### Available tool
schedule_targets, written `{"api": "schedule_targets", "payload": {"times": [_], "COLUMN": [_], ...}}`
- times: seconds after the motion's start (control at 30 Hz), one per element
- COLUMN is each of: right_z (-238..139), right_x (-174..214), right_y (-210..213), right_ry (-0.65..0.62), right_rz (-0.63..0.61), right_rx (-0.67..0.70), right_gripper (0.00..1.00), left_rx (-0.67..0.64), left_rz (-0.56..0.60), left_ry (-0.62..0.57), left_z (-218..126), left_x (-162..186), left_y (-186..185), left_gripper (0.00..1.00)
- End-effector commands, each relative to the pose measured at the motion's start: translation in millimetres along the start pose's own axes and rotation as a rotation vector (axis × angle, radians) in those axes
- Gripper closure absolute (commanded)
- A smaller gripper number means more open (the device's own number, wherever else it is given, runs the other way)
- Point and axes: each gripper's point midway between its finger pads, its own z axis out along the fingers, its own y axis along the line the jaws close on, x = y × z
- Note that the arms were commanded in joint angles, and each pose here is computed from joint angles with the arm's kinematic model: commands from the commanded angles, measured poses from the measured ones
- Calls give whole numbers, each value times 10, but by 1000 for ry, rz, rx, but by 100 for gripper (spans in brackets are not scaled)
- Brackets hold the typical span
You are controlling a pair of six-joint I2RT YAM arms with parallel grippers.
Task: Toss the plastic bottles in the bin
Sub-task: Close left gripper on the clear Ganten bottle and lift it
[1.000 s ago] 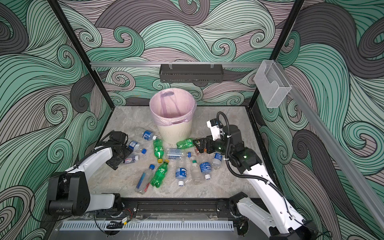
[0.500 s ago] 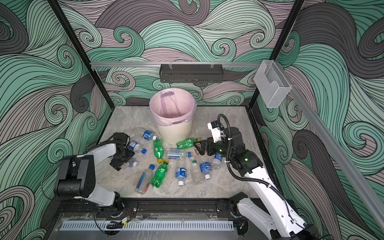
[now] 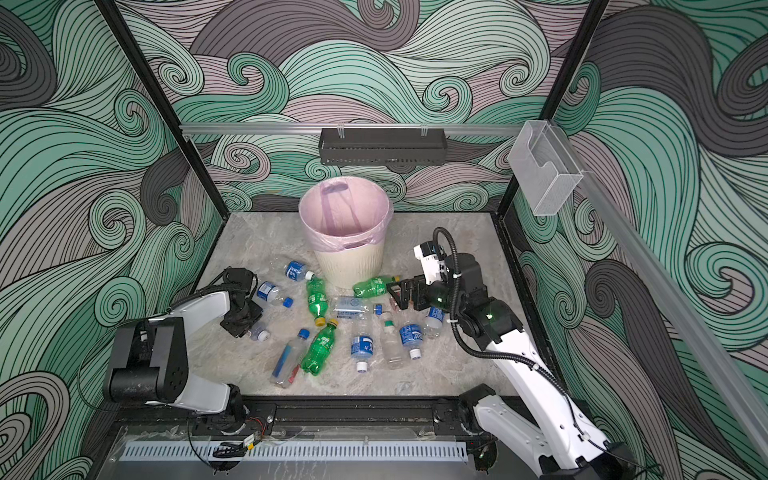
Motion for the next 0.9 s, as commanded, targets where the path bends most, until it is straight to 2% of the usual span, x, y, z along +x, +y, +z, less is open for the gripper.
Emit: {"api": "schedule_targets", "payload": {"times": [0.0, 0.1, 0.43, 0.63, 0.87], "right_z": [32, 49, 103, -79, -135], "right_x": [13, 33, 195, 324, 497], "right_y": [-23, -63, -498, -930, -1048], "right_ry": [-1, 7, 62, 60, 72], "right_rz": [3, 10, 63, 122, 164], "right_rx": [4, 21, 241, 502, 540], "right_gripper": [0, 0, 1, 2, 1], "left_rx": [-12, 24, 81, 267, 410], "left_rz": [40, 60, 191, 308, 489], "left_ry": [23, 7, -70, -65, -59], "left_z": [-68, -177, -771, -1183, -1657], "left_x": [58, 43, -92, -64, 6], "left_y": [91, 77, 125, -128, -276], "left_gripper": [66, 71, 73, 72, 69]}}
